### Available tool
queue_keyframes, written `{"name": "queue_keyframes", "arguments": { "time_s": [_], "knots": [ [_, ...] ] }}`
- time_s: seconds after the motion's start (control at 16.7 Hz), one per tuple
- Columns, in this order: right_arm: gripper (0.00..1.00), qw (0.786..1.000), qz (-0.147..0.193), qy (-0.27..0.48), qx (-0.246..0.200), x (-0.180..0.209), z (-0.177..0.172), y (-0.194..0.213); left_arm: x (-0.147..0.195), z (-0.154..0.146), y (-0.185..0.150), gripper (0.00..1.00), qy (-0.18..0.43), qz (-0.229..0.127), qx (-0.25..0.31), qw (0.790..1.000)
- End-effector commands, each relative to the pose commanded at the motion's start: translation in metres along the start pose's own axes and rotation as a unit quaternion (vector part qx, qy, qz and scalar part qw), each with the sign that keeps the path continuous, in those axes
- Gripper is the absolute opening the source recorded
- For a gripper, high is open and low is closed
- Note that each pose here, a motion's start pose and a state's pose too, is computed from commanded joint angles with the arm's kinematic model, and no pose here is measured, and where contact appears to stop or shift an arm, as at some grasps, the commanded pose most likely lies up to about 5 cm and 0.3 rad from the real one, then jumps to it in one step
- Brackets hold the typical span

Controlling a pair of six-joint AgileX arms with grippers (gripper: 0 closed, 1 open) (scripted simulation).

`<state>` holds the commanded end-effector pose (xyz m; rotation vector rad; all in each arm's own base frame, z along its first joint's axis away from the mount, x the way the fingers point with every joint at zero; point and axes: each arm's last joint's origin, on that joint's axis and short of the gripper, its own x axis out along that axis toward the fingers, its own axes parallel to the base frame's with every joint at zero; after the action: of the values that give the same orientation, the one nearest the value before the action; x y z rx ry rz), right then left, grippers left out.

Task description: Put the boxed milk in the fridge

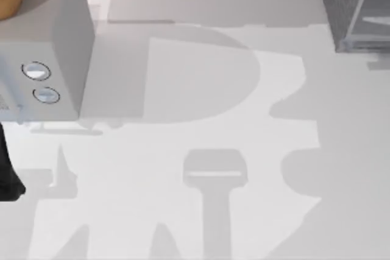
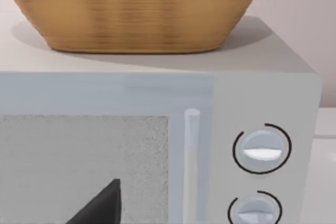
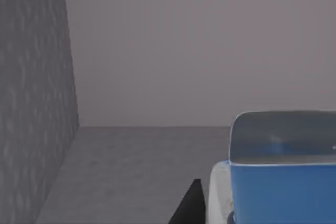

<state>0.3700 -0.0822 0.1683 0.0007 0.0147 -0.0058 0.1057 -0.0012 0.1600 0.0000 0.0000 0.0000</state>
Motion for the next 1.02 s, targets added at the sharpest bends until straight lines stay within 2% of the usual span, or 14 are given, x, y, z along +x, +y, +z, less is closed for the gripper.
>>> {"name": "queue_keyframes", "arguments": {
  "time_s": [0.18,0.36,0.78,1.02],
  "knots": [
    [0.0,1.0,0.002,-0.001,0.001,0.024,-0.036,-0.014,0.0,0.0,0.0,1.0,0.0,0.0,0.0,1.0],
    [0.0,1.0,0.003,-0.006,0.001,0.035,-0.055,-0.021,0.0,0.0,0.0,1.0,0.0,0.0,0.0,1.0],
    [0.0,1.0,0.006,-0.003,0.002,0.036,-0.059,-0.019,0.0,0.0,0.0,1.0,0.0,0.0,0.0,1.0],
    [0.0,1.0,0.006,0.012,0.007,0.059,-0.067,-0.021,0.0,0.0,0.0,1.0,0.0,0.0,0.0,1.0]
  ]
}}
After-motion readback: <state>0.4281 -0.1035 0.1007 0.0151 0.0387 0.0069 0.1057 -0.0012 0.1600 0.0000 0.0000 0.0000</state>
